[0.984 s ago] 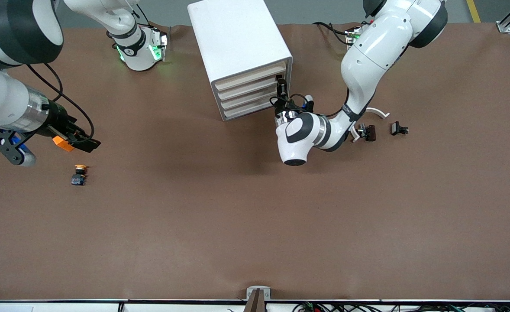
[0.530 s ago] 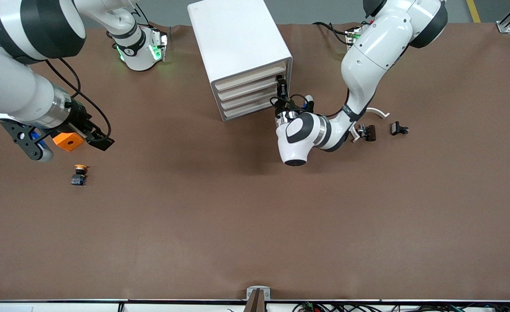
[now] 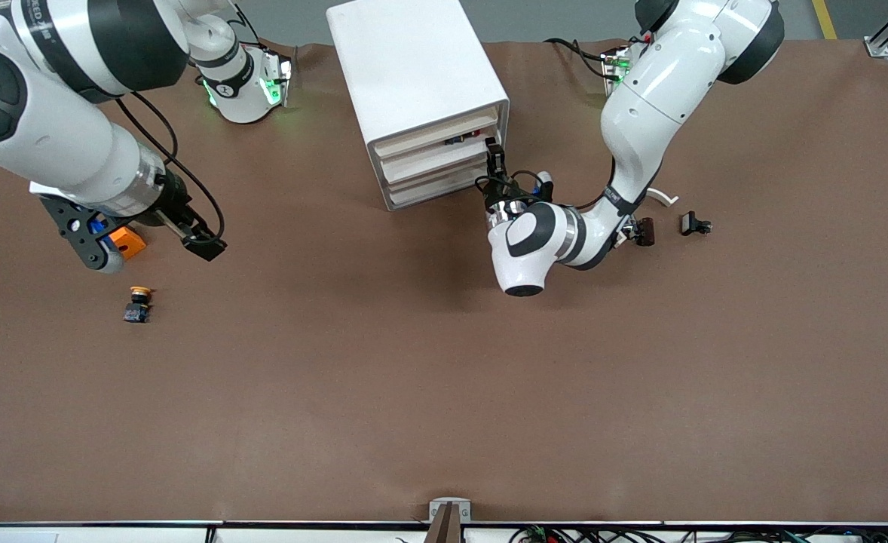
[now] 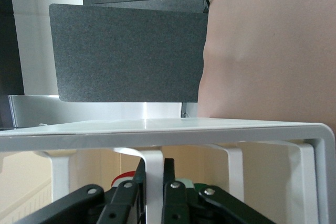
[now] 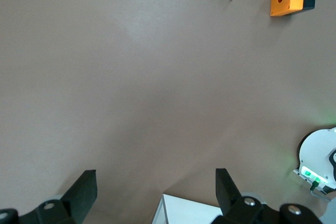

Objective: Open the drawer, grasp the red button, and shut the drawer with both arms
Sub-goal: 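Pull the drawer open with the left gripper while the right gripper reaches in, then grasp the red button inside the drawer with the right gripper, then lift the button out with the right gripper while the left gripper releases, then push the drawer shut with the left gripper while the right gripper carries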

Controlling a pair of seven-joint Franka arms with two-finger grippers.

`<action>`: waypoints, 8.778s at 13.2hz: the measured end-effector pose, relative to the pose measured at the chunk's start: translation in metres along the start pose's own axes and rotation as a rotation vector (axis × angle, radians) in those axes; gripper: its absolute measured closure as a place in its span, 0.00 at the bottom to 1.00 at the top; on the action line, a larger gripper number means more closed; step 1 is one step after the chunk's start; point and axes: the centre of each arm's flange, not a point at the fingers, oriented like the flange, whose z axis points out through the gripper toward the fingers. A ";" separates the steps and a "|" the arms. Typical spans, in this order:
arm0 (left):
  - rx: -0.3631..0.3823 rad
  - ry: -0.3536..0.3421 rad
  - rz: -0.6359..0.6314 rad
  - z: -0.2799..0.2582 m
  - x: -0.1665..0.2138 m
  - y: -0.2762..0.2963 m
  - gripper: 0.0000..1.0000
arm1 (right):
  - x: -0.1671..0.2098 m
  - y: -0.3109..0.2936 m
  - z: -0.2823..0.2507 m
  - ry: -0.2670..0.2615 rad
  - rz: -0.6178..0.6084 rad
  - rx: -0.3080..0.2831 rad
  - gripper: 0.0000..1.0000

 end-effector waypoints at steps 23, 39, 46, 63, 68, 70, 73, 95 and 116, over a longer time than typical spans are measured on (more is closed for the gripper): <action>-0.120 -0.179 -0.027 -0.114 0.070 -0.001 0.85 | -0.241 -0.103 0.092 0.045 0.408 0.057 0.00; -0.156 -0.202 -0.040 -0.129 0.083 0.003 0.00 | -0.361 -0.137 0.194 -0.011 0.289 0.055 0.00; -0.090 -0.189 -0.011 -0.128 0.086 -0.010 0.00 | -0.388 -0.133 0.204 -0.030 0.219 0.035 0.00; -0.321 -0.044 0.537 -0.173 0.129 -0.109 0.00 | -0.391 -0.145 0.247 -0.086 0.270 -0.004 0.00; -0.422 0.123 0.726 -0.188 0.158 -0.119 0.00 | -0.392 -0.145 0.250 -0.089 0.271 -0.009 0.00; -0.440 0.175 0.785 -0.191 0.166 -0.119 0.00 | -0.392 -0.147 0.252 -0.092 0.272 0.000 0.22; -0.537 0.248 0.872 -0.204 0.165 -0.115 0.00 | -0.395 -0.149 0.253 -0.099 0.270 0.021 0.56; -1.160 0.769 1.155 -0.262 0.098 -0.157 0.00 | -0.019 -0.086 0.089 0.029 -0.280 0.097 0.59; -1.053 0.846 1.269 -0.117 -0.055 -0.120 0.00 | 0.153 0.089 0.296 0.167 -0.830 0.096 0.59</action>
